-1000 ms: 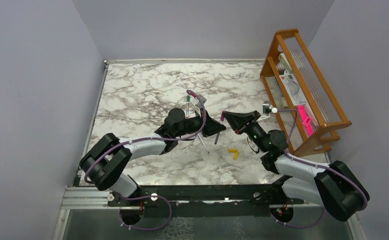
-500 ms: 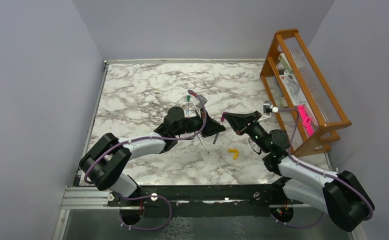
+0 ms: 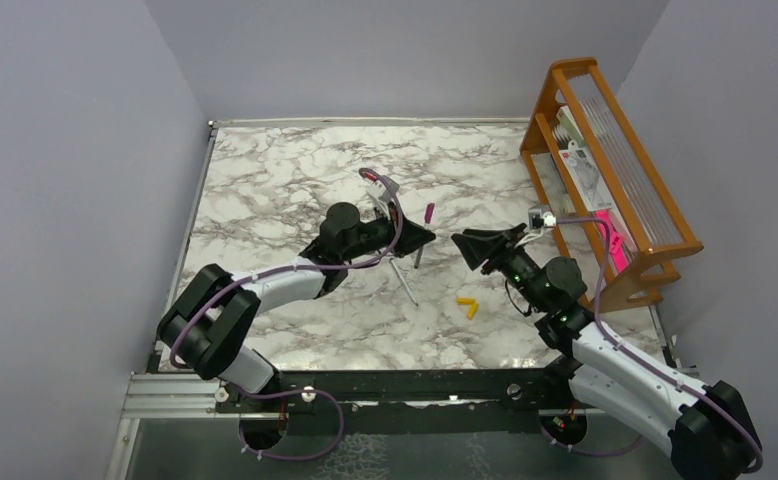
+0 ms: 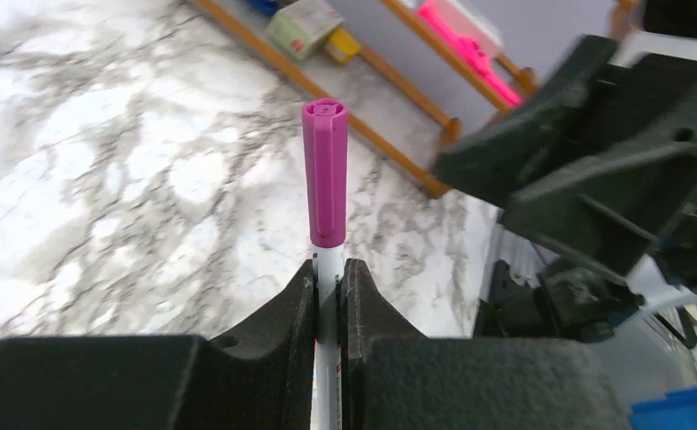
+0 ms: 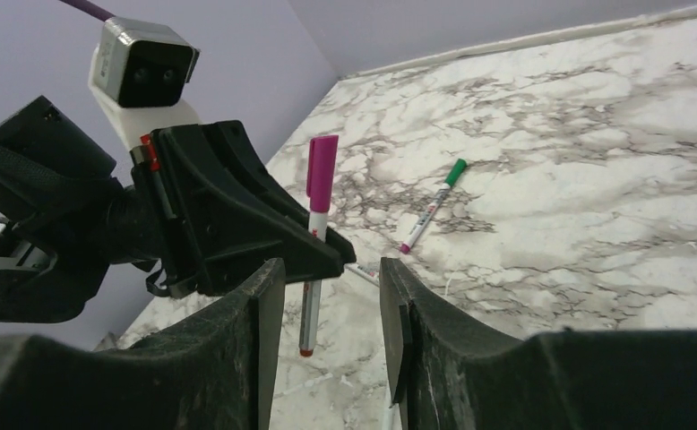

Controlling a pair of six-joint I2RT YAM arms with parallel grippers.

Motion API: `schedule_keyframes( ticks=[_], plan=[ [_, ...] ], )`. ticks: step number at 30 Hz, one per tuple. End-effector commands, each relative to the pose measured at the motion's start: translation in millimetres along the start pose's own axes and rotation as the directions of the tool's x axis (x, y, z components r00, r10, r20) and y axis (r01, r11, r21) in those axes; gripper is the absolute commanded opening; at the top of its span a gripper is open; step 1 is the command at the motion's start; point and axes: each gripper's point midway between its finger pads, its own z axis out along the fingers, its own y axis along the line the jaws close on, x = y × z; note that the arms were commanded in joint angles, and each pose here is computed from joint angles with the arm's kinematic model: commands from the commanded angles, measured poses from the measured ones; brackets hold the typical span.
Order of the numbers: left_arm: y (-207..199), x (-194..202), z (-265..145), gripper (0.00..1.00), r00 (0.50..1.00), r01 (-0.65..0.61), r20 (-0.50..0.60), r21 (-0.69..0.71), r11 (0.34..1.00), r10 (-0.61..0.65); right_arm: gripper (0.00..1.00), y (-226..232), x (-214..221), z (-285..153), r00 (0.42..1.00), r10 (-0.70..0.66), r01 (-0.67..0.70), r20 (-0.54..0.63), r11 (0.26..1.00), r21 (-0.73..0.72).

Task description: Insert the pens into the pen caps

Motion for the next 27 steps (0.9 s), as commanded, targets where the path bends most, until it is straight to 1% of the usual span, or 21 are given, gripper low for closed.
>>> schedule_keyframes(
  ticks=[1, 3, 4, 6, 7, 9, 11, 13, 19, 21, 24, 27],
  plan=[
    [64.4, -7.3, 0.9, 0.0, 1.0, 0.022, -0.014, -0.243, 0.97, -0.026, 0.43, -21.0, 1.3, -5.0, 0.998, -0.057, 0.059, -0.021, 0.992, 0.114],
    [98.3, -7.1, -2.2, 0.0, 0.999, 0.005, -0.043, -0.383, 0.924, -0.024, 0.42, -25.1, 7.4, -7.1, 0.998, -0.053, 0.057, -0.036, 0.99, 0.126],
    [115.3, -9.1, -3.7, 0.0, 0.998, -0.01, -0.054, -0.455, 0.89, -0.016, 0.42, -26.9, 11.0, -7.5, 0.998, -0.048, 0.054, -0.047, 0.99, 0.131],
    [144.4, -9.5, -6.9, 0.0, 0.995, -0.045, -0.096, -0.576, 0.816, -0.012, 0.41, -30.3, 18.5, -8.3, 0.997, -0.038, 0.047, -0.068, 0.989, 0.138],
    [158.9, -11.5, -9.4, 0.0, 0.993, -0.063, -0.114, -0.639, 0.767, -0.013, 0.41, -31.6, 21.9, -8.7, 0.996, -0.033, 0.044, -0.077, 0.989, 0.141],
    [184.6, -5.0, -9.4, 0.0, 0.985, -0.098, -0.17, -0.715, 0.693, -0.036, 0.4, -34.4, 28.5, -9.3, 0.995, -0.022, 0.036, -0.094, 0.988, 0.148],
    [201.1, -2.5, -7.1, 0.0, 0.978, -0.12, -0.202, -0.756, 0.644, -0.054, 0.39, -36.7, 33.0, -9.9, 0.995, -0.014, 0.03, -0.103, 0.988, 0.153],
    [214.3, 1.8, -4.8, 0.0, 0.972, -0.129, -0.22, -0.783, 0.609, -0.077, 0.39, -38.1, 36.4, -10.1, 0.994, -0.01, 0.027, -0.113, 0.987, 0.156],
    [244.9, 9.2, -12.2, 0.0, 0.966, -0.145, -0.229, -0.862, 0.485, -0.118, 0.37, -43.6, 41.9, -13.2, 0.992, -0.013, 0.036, -0.129, 0.984, 0.175],
    [249.9, 4.6, -11.8, 0.0, 0.967, -0.147, -0.225, -0.873, 0.465, -0.117, 0.37, -45.1, 43.7, -14.3, 0.991, -0.014, 0.038, -0.133, 0.983, 0.18],
    [258.4, 9.7, -17.5, 0.0, 0.962, -0.156, -0.236, -0.887, 0.434, -0.135, 0.37, -48.2, 48.5, -16.1, 0.989, -0.011, 0.038, -0.145, 0.981, 0.189],
    [265.3, 16.5, -20.3, 0.0, 0.958, -0.159, -0.243, -0.894, 0.419, -0.155, 0.37, -49.9, 53.0, -17.3, 0.988, -0.004, 0.034, -0.155, 0.981, 0.192]
  ],
)
